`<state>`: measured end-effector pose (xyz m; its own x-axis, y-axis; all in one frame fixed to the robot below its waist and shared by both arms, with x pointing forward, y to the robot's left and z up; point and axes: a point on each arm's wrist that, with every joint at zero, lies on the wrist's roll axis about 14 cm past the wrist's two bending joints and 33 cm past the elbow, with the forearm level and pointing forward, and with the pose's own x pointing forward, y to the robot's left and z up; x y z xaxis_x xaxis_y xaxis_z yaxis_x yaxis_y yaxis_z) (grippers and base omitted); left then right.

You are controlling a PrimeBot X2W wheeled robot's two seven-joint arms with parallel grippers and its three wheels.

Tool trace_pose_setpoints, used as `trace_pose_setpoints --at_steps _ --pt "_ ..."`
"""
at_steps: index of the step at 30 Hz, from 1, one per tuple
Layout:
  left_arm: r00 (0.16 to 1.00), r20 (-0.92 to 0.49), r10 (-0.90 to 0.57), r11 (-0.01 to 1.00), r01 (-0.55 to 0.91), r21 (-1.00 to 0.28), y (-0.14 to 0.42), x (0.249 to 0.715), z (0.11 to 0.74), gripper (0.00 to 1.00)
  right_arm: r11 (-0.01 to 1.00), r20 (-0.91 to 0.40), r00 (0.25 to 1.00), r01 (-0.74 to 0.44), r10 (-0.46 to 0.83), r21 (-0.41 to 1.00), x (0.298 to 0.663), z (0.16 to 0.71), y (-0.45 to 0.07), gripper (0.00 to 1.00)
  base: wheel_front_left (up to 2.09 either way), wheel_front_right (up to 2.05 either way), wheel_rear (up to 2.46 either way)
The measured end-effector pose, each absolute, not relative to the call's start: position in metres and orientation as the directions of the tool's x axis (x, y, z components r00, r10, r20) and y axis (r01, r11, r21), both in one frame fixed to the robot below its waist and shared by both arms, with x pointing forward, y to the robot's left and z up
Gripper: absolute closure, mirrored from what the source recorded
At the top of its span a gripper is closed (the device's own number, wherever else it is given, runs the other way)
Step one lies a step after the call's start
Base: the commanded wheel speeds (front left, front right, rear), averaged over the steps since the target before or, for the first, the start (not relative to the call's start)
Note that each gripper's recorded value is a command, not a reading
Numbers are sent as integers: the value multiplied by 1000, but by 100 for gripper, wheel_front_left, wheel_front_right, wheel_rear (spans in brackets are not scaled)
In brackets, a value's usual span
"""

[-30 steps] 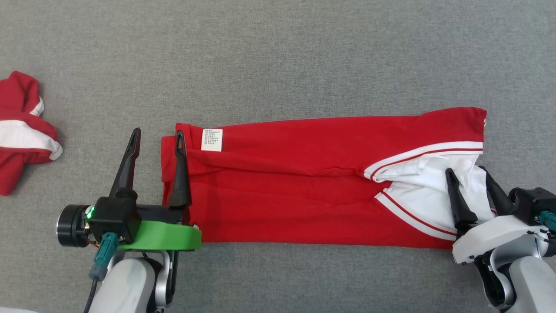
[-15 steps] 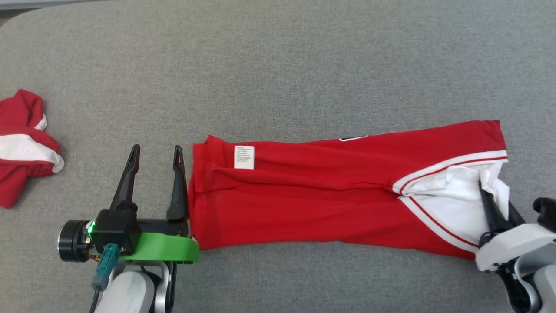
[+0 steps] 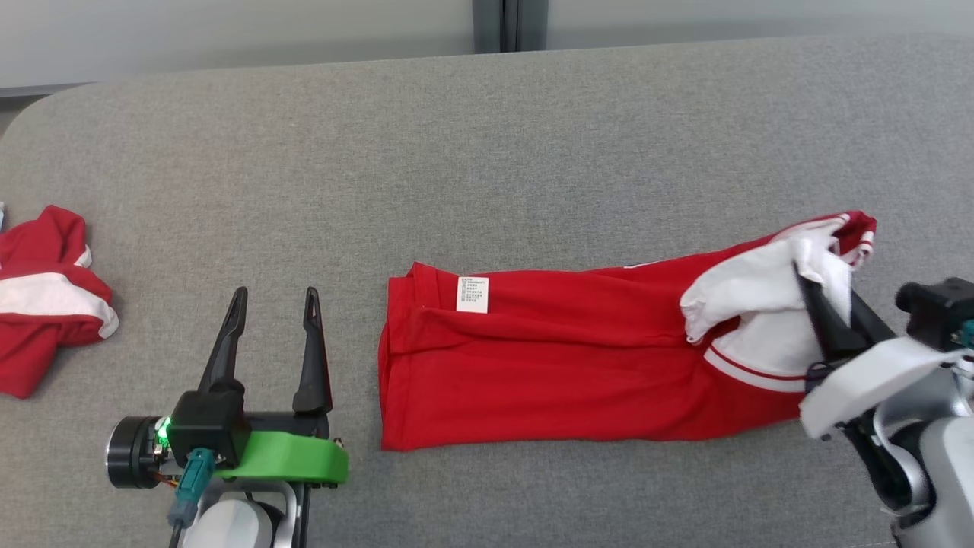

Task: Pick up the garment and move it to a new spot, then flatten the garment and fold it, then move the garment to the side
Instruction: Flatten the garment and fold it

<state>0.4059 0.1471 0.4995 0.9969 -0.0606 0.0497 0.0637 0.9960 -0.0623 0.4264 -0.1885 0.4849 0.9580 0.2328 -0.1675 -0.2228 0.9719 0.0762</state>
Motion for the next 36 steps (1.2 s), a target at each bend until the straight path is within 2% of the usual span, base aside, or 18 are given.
trace_pose_setpoints --at_steps 5,11,15,19,20,21,24,31,33,36 --pt "996 59 -63 996 67 -63 145 407 502 0 904 -106 902 -401 418 149 430 516 -105 100 0 0 0" --pt "997 59 -58 996 61 -66 147 411 502 0 769 -88 779 -582 621 265 422 515 -4 100 0 0 0" --pt "998 46 -49 996 52 -73 148 412 498 0 706 -104 715 -637 691 310 416 500 37 100 0 0 0" --pt "999 33 -42 996 45 -77 150 413 493 0 685 -147 683 -644 716 340 414 475 53 100 0 0 0" --pt "999 28 -39 996 41 -77 151 413 492 0 676 -145 675 -649 723 350 413 471 57 41 0 0 0" --pt "999 23 -37 996 38 -76 152 414 490 0 666 -148 664 -656 733 355 413 468 62 0 0 0 0" --pt "1000 9 -30 997 30 -73 155 415 485 0 641 -108 653 -677 750 360 414 470 72 0 0 0 0" --pt "1000 7 -29 997 29 -68 155 418 483 0 592 103 653 -733 750 335 419 515 81 0 0 0 0" --pt "999 11 -32 997 32 -69 154 419 484 0 596 162 665 -734 729 325 422 531 75 0 0 0 0" --pt "999 16 -33 997 34 -68 153 419 486 0 659 232 717 -697 658 284 439 551 43 0 0 0 0"
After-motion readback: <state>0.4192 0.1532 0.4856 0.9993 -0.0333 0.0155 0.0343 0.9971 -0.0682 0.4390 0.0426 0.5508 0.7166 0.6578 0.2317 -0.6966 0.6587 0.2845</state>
